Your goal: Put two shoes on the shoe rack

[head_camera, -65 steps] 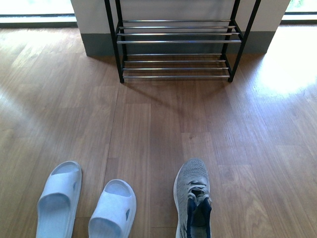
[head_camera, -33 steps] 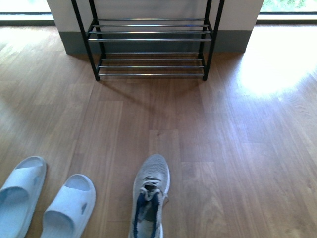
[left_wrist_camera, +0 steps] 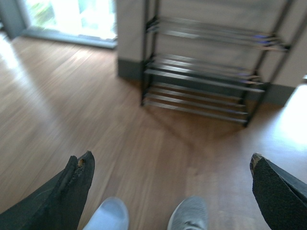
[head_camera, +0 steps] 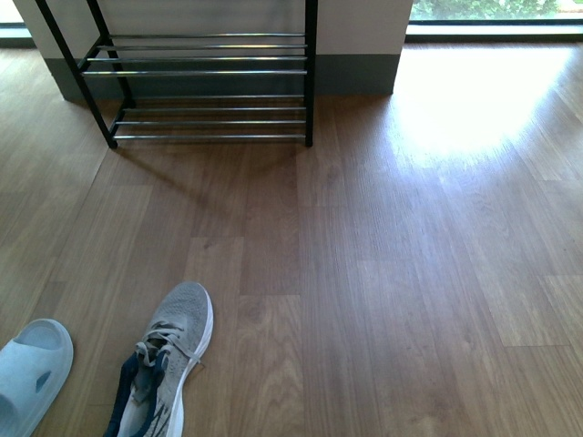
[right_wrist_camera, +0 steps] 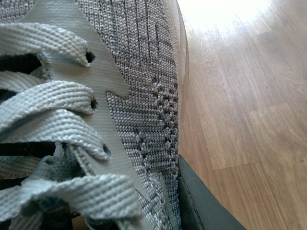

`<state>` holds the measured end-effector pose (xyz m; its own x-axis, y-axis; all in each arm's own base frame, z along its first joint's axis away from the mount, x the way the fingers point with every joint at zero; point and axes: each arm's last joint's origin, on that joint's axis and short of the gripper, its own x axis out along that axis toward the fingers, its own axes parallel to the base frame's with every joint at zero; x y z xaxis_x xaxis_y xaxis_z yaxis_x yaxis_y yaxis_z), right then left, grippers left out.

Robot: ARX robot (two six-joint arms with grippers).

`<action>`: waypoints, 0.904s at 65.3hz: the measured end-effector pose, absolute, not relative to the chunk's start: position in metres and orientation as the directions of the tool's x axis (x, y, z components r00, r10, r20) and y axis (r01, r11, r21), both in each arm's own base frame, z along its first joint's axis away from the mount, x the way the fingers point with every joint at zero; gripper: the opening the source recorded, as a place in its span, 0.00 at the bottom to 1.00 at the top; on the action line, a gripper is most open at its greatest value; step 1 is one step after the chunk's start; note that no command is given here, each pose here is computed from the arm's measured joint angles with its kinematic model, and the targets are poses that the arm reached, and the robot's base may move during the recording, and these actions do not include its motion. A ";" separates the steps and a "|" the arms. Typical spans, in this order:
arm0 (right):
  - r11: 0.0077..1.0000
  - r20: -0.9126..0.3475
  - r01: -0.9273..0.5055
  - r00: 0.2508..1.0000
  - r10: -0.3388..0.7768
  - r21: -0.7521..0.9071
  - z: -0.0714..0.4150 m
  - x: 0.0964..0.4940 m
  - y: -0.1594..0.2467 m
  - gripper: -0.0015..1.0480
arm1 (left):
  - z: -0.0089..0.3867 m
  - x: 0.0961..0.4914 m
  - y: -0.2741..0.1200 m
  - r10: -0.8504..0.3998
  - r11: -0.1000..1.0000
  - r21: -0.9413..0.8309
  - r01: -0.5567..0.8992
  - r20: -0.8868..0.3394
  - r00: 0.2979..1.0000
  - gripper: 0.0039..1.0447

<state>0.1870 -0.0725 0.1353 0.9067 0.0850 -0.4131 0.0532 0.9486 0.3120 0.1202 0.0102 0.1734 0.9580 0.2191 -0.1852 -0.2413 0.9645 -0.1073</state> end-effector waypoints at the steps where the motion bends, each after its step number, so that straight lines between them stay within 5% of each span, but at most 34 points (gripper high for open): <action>1: 0.949 -0.411 0.052 0.907 0.086 0.312 0.136 0.187 -0.072 0.04 | 0.178 0.134 0.016 0.256 0.950 -0.129 -0.284 -0.201 0.946 0.91; 10: 0.948 -0.410 0.043 0.907 0.095 0.314 0.136 0.187 -0.072 0.04 | 0.168 0.211 0.038 0.253 0.926 -0.182 -0.331 -0.354 0.900 0.91; 17: 0.949 -0.412 0.051 0.907 0.086 0.311 0.136 0.187 -0.072 0.04 | 0.092 0.211 0.038 0.170 0.923 -0.088 -0.375 -0.779 0.603 0.91; 41: 0.948 -0.411 0.046 0.907 0.092 0.314 0.136 0.187 -0.072 0.04 | 0.099 0.221 0.040 0.054 0.976 -0.049 -0.213 -0.891 0.450 0.91; 59: 0.949 -0.411 0.049 0.907 0.089 0.312 0.136 0.187 -0.072 0.04 | 0.085 0.244 0.036 0.064 0.990 -0.001 -0.141 -0.889 0.453 0.91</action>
<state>0.1873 -0.0719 0.1357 0.9072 0.0886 -0.4113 0.0490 0.9487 0.3124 0.2437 0.0364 0.0854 0.4529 0.0637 -0.8893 -0.1410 0.9900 -0.0009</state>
